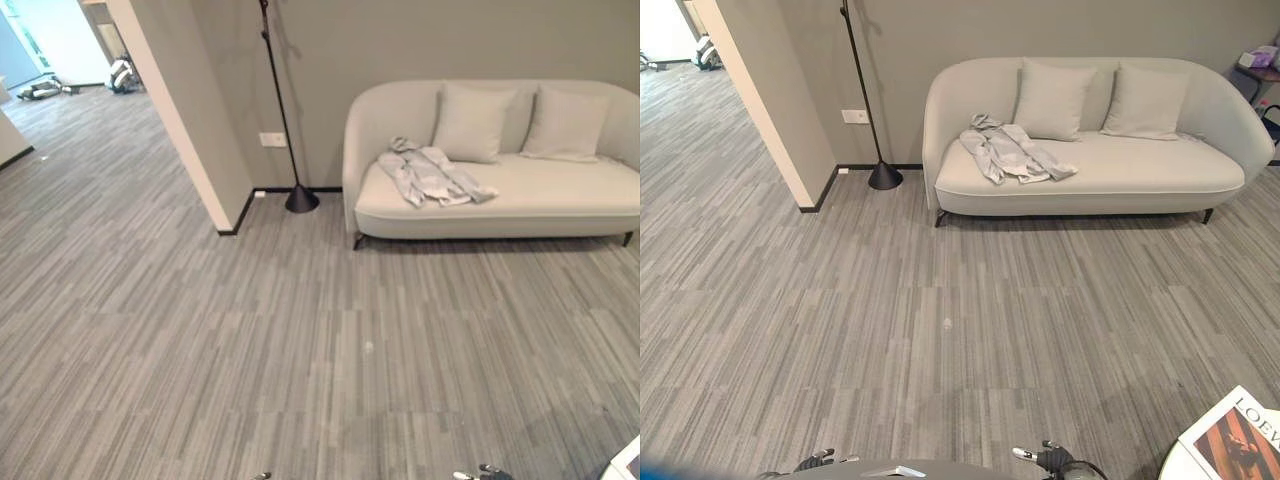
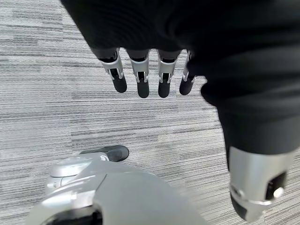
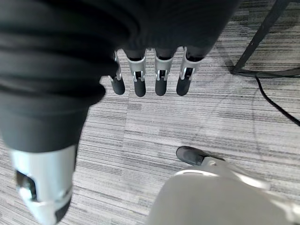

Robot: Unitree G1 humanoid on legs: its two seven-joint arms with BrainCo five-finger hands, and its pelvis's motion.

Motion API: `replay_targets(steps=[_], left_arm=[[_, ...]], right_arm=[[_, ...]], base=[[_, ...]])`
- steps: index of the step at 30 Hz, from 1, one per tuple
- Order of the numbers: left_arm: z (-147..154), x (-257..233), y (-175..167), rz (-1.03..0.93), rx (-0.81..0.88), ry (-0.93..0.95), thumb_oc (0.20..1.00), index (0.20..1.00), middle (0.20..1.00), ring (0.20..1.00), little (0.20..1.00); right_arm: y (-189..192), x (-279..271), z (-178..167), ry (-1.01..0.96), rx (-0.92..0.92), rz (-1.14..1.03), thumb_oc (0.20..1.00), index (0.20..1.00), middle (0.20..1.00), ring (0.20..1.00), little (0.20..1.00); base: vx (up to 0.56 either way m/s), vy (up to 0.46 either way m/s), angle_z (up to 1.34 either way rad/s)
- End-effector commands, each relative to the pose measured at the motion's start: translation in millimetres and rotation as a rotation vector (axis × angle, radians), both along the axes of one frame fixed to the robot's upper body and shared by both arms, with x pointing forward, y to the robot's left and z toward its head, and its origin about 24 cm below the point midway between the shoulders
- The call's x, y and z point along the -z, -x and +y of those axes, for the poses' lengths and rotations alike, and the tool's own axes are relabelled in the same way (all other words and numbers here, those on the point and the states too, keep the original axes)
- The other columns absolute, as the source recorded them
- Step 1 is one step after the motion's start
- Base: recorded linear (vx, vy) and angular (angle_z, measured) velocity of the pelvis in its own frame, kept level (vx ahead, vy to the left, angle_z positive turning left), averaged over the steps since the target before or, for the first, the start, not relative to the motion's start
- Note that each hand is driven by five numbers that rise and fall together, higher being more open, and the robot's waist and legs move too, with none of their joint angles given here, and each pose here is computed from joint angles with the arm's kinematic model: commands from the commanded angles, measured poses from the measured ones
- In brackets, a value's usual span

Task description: Hang the clothes on the sofa on the clothes rack.

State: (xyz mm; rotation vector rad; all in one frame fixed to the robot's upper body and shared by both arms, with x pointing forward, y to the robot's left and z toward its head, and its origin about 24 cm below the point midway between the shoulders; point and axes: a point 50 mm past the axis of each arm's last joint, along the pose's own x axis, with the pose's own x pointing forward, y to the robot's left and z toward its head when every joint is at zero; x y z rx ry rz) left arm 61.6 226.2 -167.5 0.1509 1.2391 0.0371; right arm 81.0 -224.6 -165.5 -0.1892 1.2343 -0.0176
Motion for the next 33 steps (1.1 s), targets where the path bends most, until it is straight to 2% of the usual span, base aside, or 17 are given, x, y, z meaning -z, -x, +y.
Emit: replay_targets(steps=[1, 6, 15, 21, 24, 33], left_arm=[[3, -3, -17, -0.022, 0.047, -0.026, 1.000, 1.000, 1.000, 1.000, 1.000], [4, -3, -18, -0.016, 0.071, -0.031, 1.000, 1.000, 1.000, 1.000, 1.000], [3, -9, -44, -0.094, 0.090, -0.033, 1.000, 1.000, 1.000, 1.000, 1.000], [4, -13, -58, -0.141, 0.079, -0.039, 1.000, 1.000, 1.000, 1.000, 1.000], [3, -11, -52, -0.122, 0.084, -0.036, 1.000, 1.000, 1.000, 1.000, 1.000], [5, -13, -52, -0.155, 0.028, -0.028, 1.000, 1.000, 1.000, 1.000, 1.000]], right_arm=[[-18, -4, -1, 0.017, -0.056, -0.041, 1.000, 1.000, 1.000, 1.000, 1.000], [-23, -5, -2, 0.019, -0.063, -0.048, 1.000, 1.000, 1.000, 1.000, 1.000], [-38, -10, -3, 0.012, -0.024, -0.098, 1.000, 1.000, 1.000, 1.000, 1.000], [-46, -12, -3, 0.019, -0.014, -0.118, 1.000, 1.000, 1.000, 1.000, 1.000], [-32, -9, -7, 0.025, 0.007, -0.077, 1.000, 1.000, 1.000, 1.000, 1.000], [-38, -13, -17, 0.043, 0.042, -0.117, 1.000, 1.000, 1.000, 1.000, 1.000]], base=[[-0.01, 0.076, 0.00], [-0.02, 0.092, -0.01], [0.04, 0.106, 0.02], [0.35, -0.084, 0.08], [0.63, -0.230, 0.36], [0.39, -0.154, 0.15]])
